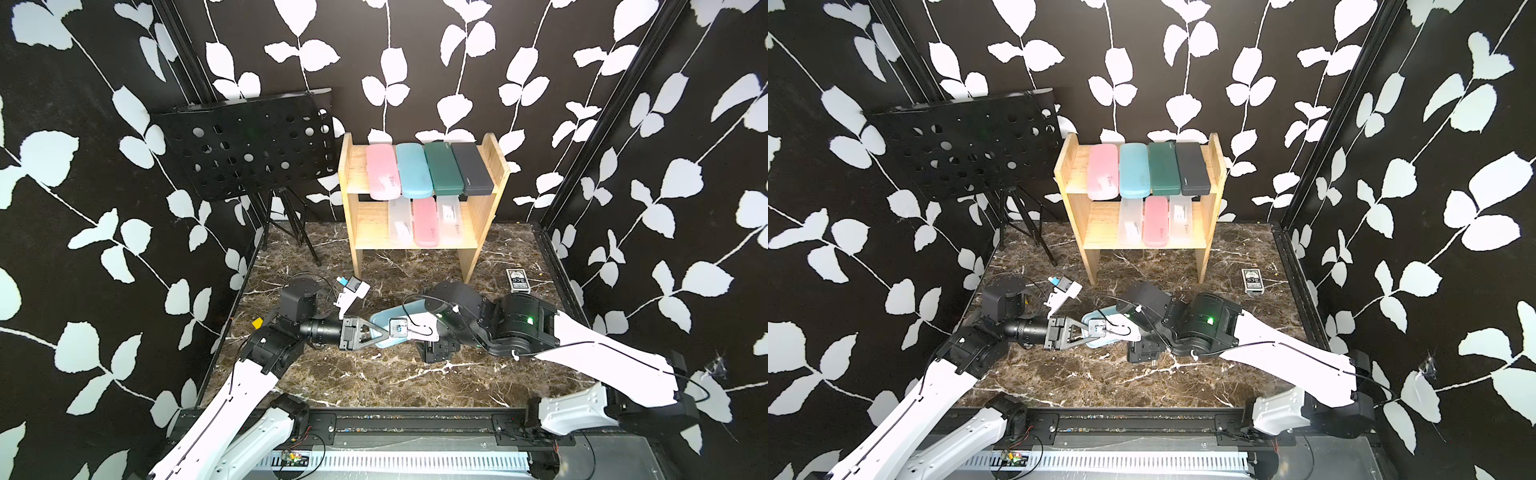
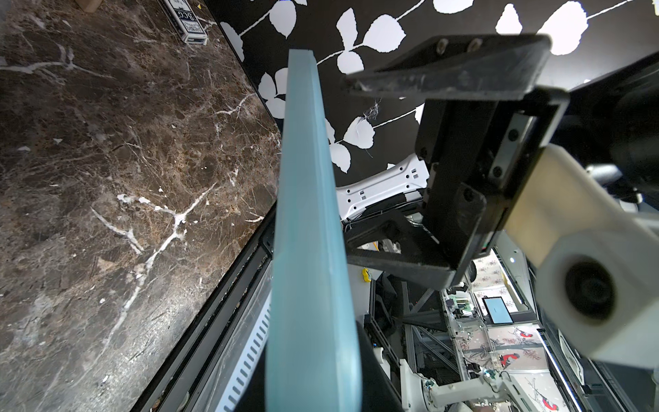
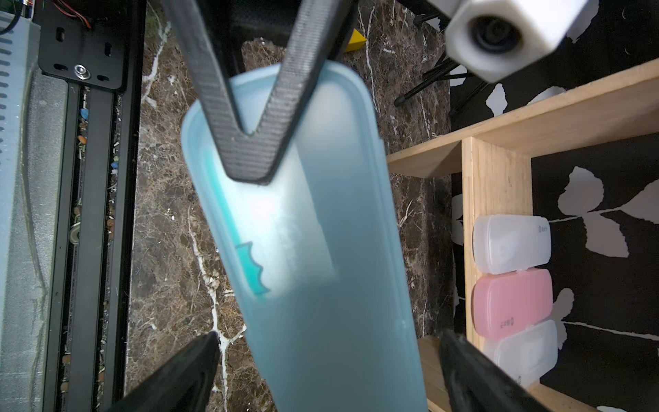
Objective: Remove the pencil cases from the shelf
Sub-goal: Pick up the pencil case from the shelf.
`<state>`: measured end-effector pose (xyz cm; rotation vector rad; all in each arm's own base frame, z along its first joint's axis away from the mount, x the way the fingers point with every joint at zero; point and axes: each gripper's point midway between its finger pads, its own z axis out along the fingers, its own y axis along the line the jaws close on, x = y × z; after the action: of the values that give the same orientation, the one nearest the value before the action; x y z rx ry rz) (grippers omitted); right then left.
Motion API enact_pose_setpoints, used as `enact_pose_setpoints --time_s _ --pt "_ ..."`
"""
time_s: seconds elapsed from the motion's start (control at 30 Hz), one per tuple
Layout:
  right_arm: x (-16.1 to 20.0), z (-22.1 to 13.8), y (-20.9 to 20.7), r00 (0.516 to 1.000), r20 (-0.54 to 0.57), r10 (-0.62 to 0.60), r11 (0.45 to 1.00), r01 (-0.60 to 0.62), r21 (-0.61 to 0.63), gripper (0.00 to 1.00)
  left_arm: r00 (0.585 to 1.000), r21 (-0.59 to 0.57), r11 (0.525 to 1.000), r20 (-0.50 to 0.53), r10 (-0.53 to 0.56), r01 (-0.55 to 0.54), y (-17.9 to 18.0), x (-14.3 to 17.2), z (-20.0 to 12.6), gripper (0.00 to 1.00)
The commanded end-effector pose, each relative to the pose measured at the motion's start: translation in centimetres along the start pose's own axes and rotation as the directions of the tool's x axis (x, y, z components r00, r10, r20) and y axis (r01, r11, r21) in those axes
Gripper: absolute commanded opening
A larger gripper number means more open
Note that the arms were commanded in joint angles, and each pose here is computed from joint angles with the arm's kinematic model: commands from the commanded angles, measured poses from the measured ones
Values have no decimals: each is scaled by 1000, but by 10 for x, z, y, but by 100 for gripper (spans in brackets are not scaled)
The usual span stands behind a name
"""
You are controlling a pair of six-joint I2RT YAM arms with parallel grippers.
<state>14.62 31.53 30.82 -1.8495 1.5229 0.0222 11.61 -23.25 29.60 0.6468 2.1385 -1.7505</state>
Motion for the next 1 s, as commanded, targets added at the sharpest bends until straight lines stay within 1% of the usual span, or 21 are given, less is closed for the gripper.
enact_pose_setpoints --time_s 0.0,0.13,0.4,0.47,0.57,0.67,0.7,0.83,0.87,0.9,0.93,0.97 --pt "-11 4 -1 999 33 -32 999 31 11 99 999 34 999 -11 37 -37 -8 5 -2 0" --pt "-12 11 7 999 20 -43 998 43 -35 99 999 37 999 -12 40 -40 -9 4 -3 0" --pt "-9 22 9 997 9 -70 997 71 -29 99 999 42 998 -12 43 -42 -10 5 -3 0" --pt "-8 24 10 998 1 -65 997 65 -33 98 999 46 998 -14 45 -44 -11 6 -3 0" --pt "-4 28 11 999 -8 -44 998 43 -44 89 999 50 997 -12 51 -51 -14 6 -4 0" --pt "1 31 11 999 -20 -36 998 35 -42 84 998 54 997 -13 57 -56 -16 6 -5 0" --pt "2 32 11 999 -22 -31 999 30 -42 80 998 54 997 -13 57 -56 -16 6 -5 0" --pt "3 29 7 1000 -15 -1 1000 0 -29 54 999 48 998 -13 51 -51 -13 6 -4 0" --pt "3 28 6 1000 -13 4 1000 -4 -23 51 999 48 998 -16 50 -49 -12 7 -4 0" --pt "3 28 4 1000 -15 11 1000 -12 -17 50 999 44 998 -14 49 -49 -11 6 -4 0" --pt "4 27 3 1000 -18 19 1000 -19 -9 50 999 40 998 -11 51 -51 -11 5 -4 2" --pt "6 27 2 999 -24 28 1000 -28 -4 50 998 35 998 -6 57 -56 -11 4 -4 19"
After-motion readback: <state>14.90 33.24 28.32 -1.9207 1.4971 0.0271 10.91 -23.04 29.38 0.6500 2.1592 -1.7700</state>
